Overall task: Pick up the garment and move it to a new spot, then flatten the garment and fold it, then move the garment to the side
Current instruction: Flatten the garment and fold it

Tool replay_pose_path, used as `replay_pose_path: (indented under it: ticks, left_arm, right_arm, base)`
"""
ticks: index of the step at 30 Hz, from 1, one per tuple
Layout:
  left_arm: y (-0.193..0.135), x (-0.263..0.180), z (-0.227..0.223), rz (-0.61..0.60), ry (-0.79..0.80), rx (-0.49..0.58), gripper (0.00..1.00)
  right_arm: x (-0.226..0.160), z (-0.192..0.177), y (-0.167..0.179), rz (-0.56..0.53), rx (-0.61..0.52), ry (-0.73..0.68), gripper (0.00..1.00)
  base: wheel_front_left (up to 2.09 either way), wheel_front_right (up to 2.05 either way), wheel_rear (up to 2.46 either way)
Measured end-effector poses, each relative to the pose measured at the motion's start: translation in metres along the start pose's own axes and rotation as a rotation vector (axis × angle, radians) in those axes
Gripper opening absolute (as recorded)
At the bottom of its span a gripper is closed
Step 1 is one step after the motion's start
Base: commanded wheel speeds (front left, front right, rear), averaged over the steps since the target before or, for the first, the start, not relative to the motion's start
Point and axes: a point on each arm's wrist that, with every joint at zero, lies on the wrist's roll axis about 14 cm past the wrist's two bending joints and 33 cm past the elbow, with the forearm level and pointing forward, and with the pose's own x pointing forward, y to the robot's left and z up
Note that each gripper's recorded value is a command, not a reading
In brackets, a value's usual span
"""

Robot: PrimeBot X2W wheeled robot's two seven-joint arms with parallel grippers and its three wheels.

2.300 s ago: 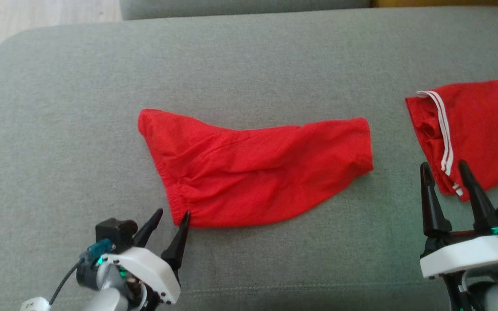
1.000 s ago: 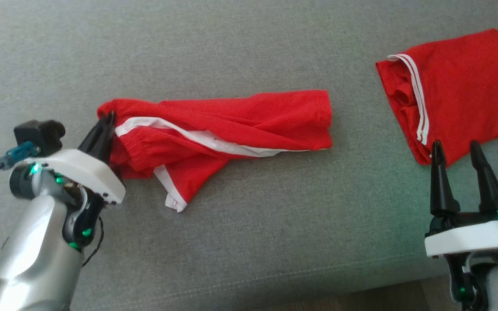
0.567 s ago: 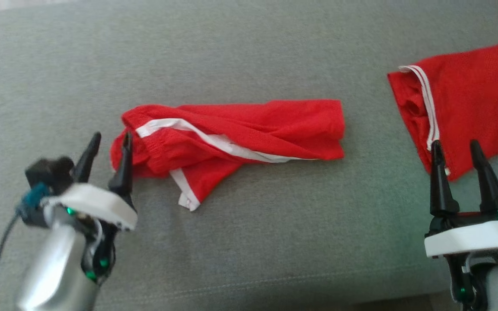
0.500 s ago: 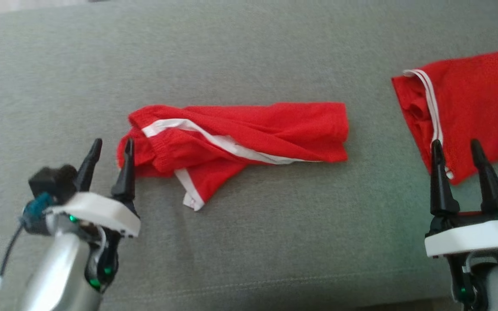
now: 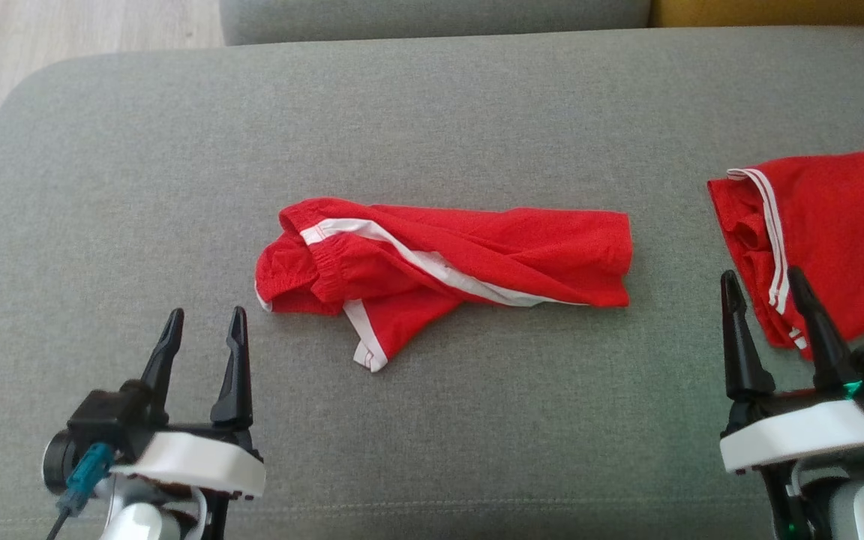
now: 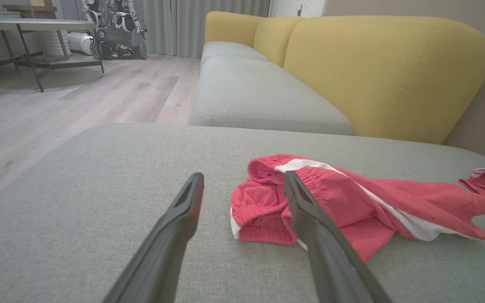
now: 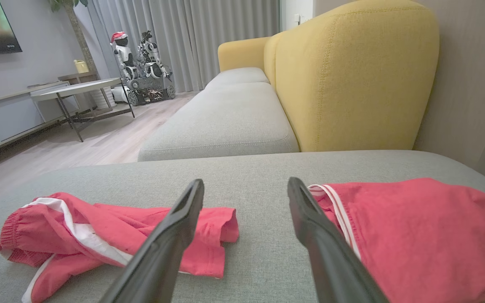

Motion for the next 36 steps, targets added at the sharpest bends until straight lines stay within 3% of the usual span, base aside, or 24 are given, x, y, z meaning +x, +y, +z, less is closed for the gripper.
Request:
replay_pose_path:
  ticks: [13,29,31,32,36]
  left_arm:
    - [-0.003,-0.003,0.009,-0.002,-0.011,0.001,1.0]
    - [0.007,0.017,0.0,0.014,-0.002,-0.001,1.0]
    - [0.01,0.018,-0.002,0.023,0.004,-0.002,1.0]
    - [0.01,0.018,-0.002,0.023,0.004,-0.002,1.0]
    - [0.011,0.019,-0.005,0.027,0.006,0.001,1.0]
  right_arm:
    - [0.002,-0.004,0.005,0.017,0.002,0.022,1.0]
    - [0.065,-0.11,0.045,0.191,0.035,0.359,1.0]
    - [0.067,-0.115,0.047,0.202,0.041,0.375,0.15]
    - [0.067,-0.115,0.047,0.202,0.041,0.375,0.0]
    - [0.077,-0.105,0.041,0.202,0.038,0.329,0.0]
  base:
    - [0.0,0.0,0.0]
    - [0.0,0.0,0.0]
    - [0.0,0.0,0.0]
    - [0.0,0.0,0.0]
    - [0.0,0.0,0.0]
